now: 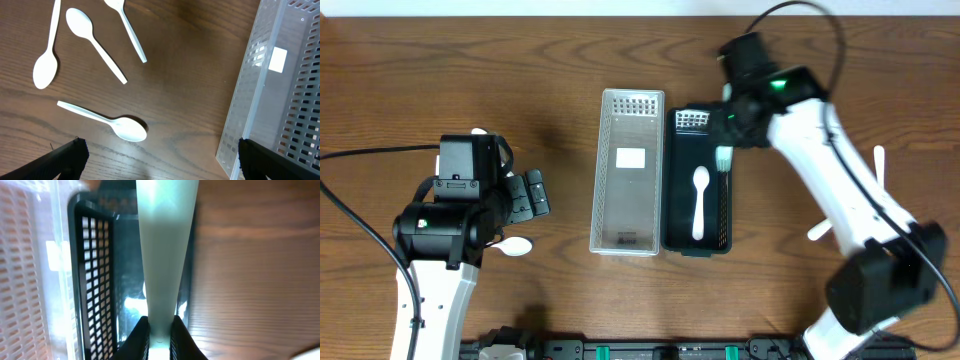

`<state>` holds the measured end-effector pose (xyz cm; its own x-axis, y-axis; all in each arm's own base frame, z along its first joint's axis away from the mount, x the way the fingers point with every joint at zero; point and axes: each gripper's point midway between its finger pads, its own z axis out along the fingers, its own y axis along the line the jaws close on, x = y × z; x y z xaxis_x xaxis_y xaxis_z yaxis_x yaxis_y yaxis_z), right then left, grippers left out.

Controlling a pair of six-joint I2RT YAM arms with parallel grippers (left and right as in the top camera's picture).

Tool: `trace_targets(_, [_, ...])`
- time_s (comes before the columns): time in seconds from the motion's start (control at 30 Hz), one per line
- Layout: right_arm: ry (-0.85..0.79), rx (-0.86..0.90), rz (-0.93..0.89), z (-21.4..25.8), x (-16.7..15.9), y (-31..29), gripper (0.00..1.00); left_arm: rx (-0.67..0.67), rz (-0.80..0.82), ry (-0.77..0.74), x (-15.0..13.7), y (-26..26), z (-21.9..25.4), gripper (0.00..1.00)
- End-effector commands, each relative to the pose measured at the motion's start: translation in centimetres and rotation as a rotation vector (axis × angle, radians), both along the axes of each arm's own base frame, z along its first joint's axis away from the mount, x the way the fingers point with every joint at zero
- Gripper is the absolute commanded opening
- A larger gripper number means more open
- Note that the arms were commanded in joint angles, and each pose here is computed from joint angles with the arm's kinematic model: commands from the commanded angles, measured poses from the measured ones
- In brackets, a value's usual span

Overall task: Pack container
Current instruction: 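Place the mint fork into the black basket and withdraw right gripper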

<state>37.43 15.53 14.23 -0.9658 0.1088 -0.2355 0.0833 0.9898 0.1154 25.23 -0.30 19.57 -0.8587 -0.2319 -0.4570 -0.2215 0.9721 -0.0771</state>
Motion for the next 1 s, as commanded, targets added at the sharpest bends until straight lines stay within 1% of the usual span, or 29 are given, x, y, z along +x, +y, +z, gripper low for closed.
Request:
trace_targets(0.0, [0.095, -0.041, -0.015, -4.0, -0.7, 1.2, 0.01, 0.004, 0.016, -0.013, 0.2, 0.3, 0.5, 0.98])
trace_targets(0.13, [0.192, -0.078, 0.012, -8.1, -1.4, 2.1, 0.02, 0.004, 0.016, -0.012, 0.2, 0.3, 0.5, 0.98])
trace_targets(0.23, [0.235, -0.083, 0.028, -9.9, -1.8, 2.6, 0.03, 0.004, 0.016, -0.012, 0.2, 0.3, 0.5, 0.98])
trace_targets(0.27, [0.239, -0.084, 0.037, -10.2, -1.9, 2.8, 0.06, 0.004, 0.016, -0.012, 0.2, 0.3, 0.5, 0.98])
trace_targets(0.3, [0.24, -0.085, 0.04, -10.4, -1.9, 2.9, 0.12, 0.004, 0.016, -0.012, 0.2, 0.3, 0.5, 0.98])
trace_targets(0.33, [0.237, -0.083, 0.041, -10.4, -1.8, 3.0, 0.24, 0.004, 0.016, -0.012, 0.2, 0.3, 0.5, 0.98])
trace_targets(0.37, [0.234, -0.082, 0.041, -10.3, -1.8, 3.0, 0.33, 0.004, 0.016, -0.012, 0.2, 0.3, 0.5, 0.98])
trace_targets(0.47, [0.211, -0.069, 0.067, -9.3, -1.4, 3.3, 0.36, 0.004, 0.016, -0.012, 0.2, 0.3, 0.5, 0.98])
trace_targets(0.6, [0.168, -0.054, 0.1, -6.1, -0.5, 3.4, 0.41, 0.004, 0.016, -0.012, 0.2, 0.3, 0.5, 0.98])
trace_targets(0.7, [0.089, -0.028, 0.077, -1.3, 0.9, 2.9, 0.43, 0.004, 0.016, -0.012, 0.2, 0.3, 0.5, 0.98])
trace_targets(0.77, [0.015, -0.008, 0.014, 2.3, 2.0, 1.5, 0.45, 0.004, 0.016, -0.012, 0.2, 0.3, 0.5, 0.98])
trace_targets(0.8, [-0.026, 0.005, -0.038, 4.2, 2.5, 0.3, 0.53, 0.004, 0.016, -0.013, 0.2, 0.3, 0.5, 0.98])
trace_targets(0.83, [-0.06, 0.019, -0.08, 5.7, 2.8, -0.9, 0.67, 0.004, 0.016, -0.012, 0.2, 0.3, 0.5, 0.98])
trace_targets(0.87, [-0.096, 0.038, -0.13, 7.4, 3.1, -2.5, 0.76, 0.004, 0.016, -0.012, 0.2, 0.3, 0.5, 0.98])
trace_targets(0.97, [-0.158, 0.059, -0.287, 11.0, 2.5, -8.3, 0.77, 0.004, 0.016, -0.012, 0.2, 0.3, 0.5, 0.98])
